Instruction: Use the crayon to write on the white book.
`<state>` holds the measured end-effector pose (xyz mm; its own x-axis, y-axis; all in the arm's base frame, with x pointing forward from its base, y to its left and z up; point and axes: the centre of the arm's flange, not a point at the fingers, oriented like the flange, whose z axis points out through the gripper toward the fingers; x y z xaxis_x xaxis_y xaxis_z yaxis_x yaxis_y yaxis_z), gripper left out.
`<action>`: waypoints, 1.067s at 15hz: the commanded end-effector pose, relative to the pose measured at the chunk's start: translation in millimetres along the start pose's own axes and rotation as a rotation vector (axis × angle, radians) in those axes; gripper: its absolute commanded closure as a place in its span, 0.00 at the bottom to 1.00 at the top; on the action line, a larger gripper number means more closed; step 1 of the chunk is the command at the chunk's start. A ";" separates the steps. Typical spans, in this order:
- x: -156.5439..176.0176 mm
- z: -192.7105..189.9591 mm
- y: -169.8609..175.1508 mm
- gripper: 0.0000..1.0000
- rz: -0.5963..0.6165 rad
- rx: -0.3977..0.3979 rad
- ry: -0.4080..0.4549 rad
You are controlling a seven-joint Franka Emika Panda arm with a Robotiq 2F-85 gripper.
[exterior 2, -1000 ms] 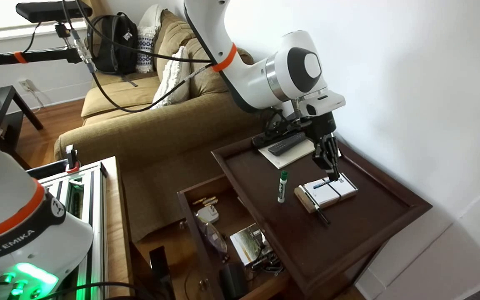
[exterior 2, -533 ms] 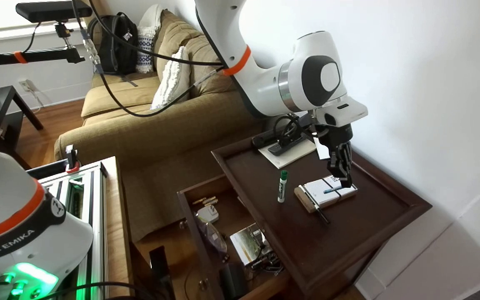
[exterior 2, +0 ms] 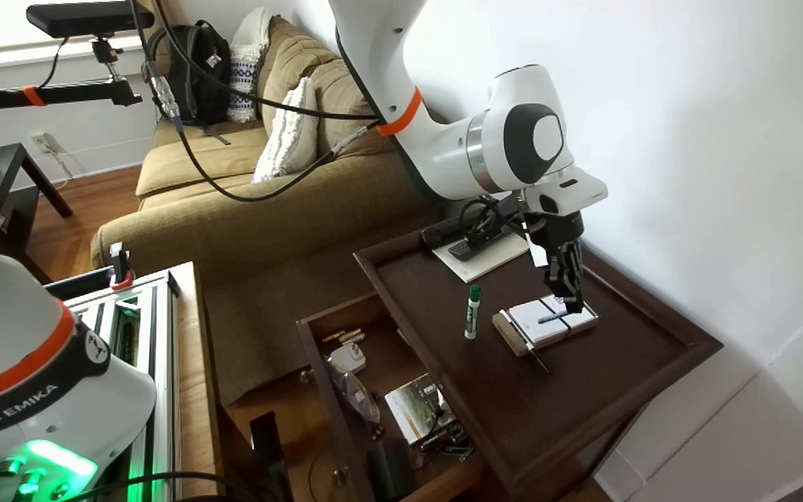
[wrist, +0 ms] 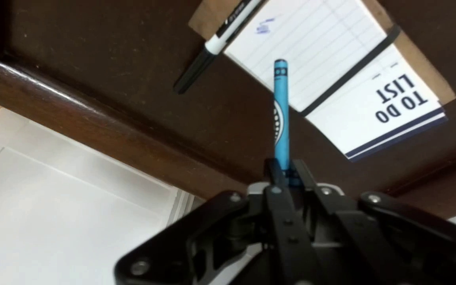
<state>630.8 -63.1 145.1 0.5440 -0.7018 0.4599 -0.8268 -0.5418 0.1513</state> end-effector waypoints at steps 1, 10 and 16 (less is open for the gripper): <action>-6.5 18.2 -12.4 0.98 0.000 -0.022 0.006; -14.2 17.5 -33.6 0.98 -0.020 -0.008 0.017; -10.3 2.4 -36.5 0.98 -0.015 0.014 0.038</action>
<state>652.6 -37.7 127.3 0.5623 -0.6750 0.4778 -0.8092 -0.5682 0.1495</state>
